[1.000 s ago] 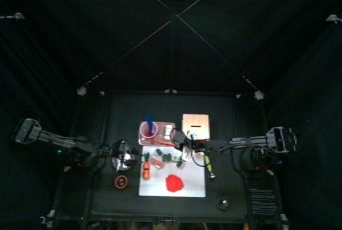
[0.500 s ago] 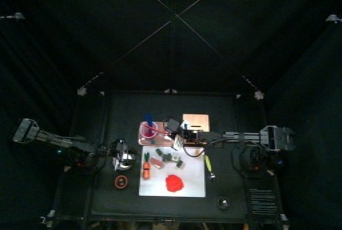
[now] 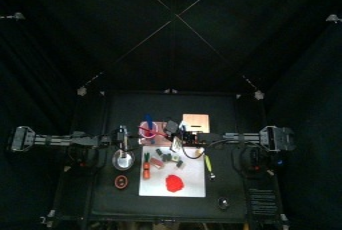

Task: Cut carrot

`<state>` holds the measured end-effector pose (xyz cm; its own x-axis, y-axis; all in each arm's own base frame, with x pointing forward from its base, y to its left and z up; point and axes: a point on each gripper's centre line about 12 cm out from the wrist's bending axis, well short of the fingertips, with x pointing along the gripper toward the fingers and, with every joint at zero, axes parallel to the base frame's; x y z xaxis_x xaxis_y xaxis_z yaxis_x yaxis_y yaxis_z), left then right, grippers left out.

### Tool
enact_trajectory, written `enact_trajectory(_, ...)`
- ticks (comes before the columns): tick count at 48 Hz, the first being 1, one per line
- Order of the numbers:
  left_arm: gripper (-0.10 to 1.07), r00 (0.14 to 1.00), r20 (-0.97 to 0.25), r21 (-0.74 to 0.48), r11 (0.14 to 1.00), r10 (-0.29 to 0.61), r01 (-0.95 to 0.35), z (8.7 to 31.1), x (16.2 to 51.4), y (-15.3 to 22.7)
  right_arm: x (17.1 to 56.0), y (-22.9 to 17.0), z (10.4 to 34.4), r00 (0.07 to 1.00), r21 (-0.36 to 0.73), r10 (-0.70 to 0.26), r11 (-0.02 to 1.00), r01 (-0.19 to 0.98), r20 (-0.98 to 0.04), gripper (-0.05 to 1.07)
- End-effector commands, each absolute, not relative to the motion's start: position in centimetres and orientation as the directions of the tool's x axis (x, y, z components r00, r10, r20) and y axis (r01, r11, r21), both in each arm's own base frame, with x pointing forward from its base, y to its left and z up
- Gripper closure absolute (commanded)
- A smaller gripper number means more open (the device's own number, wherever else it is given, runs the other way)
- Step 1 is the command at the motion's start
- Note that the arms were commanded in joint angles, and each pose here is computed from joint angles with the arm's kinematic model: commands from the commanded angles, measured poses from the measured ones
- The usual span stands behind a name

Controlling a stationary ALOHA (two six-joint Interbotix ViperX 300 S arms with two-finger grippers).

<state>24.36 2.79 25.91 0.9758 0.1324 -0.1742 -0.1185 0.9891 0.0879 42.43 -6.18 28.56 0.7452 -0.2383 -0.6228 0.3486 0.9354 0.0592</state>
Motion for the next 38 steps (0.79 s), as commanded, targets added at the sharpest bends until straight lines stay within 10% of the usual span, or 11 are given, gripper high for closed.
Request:
enact_trajectory(1,0.17,0.972,-0.185,0.109,0.986,0.147,-0.128,27.1,24.9,3.4,42.6,-6.1,30.3,0.782,0.079,-0.234,0.937,0.340,-0.577,0.94)
enact_trajectory(38,0.01,0.930,-0.318,0.228,0.967,0.186,-0.115,25.7,28.7,5.7,43.1,-5.4,28.7,0.774,0.071,-0.216,0.945,0.319,-0.595,0.94)
